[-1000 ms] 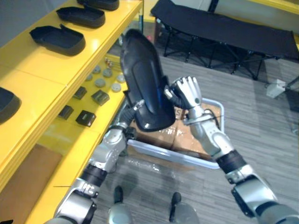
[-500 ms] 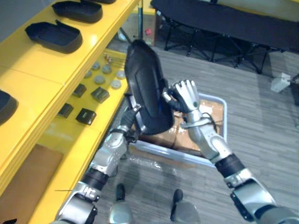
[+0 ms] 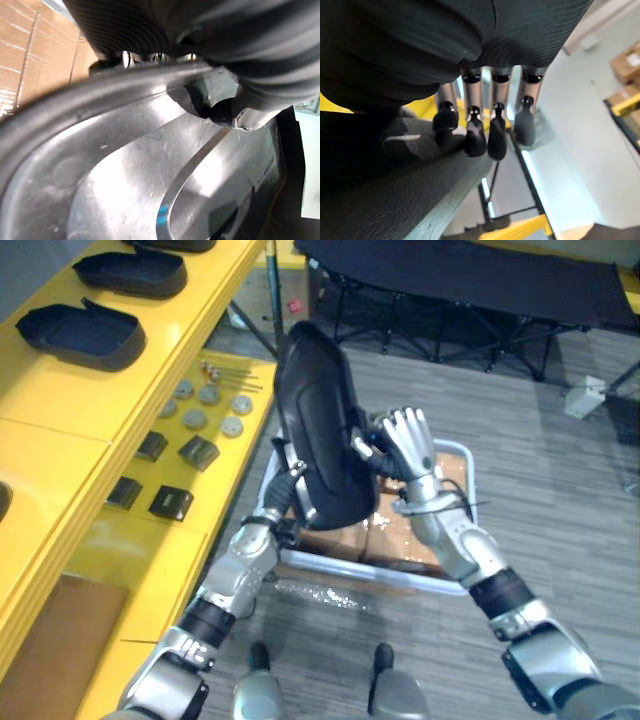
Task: Walk over and take plastic housings, then place them on the shelf
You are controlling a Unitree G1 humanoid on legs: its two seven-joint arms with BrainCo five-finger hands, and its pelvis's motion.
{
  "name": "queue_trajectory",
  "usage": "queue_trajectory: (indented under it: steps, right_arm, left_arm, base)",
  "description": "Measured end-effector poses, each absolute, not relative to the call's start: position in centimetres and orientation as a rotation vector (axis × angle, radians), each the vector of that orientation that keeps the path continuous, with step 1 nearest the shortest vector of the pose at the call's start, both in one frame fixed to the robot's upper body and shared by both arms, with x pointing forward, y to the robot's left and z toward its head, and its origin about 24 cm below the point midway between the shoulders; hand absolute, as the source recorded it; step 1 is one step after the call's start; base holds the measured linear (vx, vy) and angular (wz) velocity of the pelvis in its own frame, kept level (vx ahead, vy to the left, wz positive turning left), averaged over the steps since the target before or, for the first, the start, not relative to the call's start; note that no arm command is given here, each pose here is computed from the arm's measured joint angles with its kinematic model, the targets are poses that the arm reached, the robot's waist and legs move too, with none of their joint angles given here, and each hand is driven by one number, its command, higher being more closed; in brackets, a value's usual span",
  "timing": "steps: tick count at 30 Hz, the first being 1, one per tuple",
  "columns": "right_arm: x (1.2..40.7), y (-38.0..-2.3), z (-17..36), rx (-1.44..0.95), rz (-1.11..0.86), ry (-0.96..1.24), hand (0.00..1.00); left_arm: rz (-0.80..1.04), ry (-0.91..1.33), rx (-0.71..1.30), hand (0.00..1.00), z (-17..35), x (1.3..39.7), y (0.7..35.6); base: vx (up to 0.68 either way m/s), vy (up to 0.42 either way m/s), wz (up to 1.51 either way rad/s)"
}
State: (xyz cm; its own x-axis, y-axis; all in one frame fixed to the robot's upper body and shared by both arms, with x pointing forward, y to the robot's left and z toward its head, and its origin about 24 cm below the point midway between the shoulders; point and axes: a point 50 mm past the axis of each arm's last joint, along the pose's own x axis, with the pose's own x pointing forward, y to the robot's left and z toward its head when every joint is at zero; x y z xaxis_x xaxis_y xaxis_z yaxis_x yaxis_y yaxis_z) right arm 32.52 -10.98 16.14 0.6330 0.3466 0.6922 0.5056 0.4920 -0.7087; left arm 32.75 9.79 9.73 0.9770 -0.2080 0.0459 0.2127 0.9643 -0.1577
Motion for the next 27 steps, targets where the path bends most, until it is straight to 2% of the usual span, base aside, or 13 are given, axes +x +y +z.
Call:
queue_trajectory:
  steps: [8,13,17,24,27]
  right_arm:
    - [32.4,-11.8,14.6,-0.922,-0.123,-0.797,0.0]
    - [32.0,-12.4,14.9,-0.691,-0.18,-0.736,0.0]
    - [30.6,-13.8,16.6,-0.397,-0.24,-0.758,0.0]
    - [28.0,-15.1,19.5,-0.125,-0.075,-0.859,0.0]
    - [26.7,-16.8,20.2,-0.036,-0.085,-0.896,0.0]
  left_arm:
    - [-0.072,-0.202,0.049,1.0,11.6,32.5,10.0]
    - [0.059,-0.351,0.113,1.0,14.0,32.2,10.0]
    - [0.245,-0.449,0.17,1.0,15.2,31.7,11.6]
    - [0.439,-0.404,0.348,1.0,13.0,30.7,14.0]
    - [0.5,-0.329,0.401,1.0,11.1,30.8,14.6]
  base:
    - [0.0,0.001,-0.01]
    - [-0.01,0.007,-0.02]
    - [0.0,0.0,0.0]
    - [0.01,-0.002,-0.13]
    - [0.02,-0.006,-0.13]
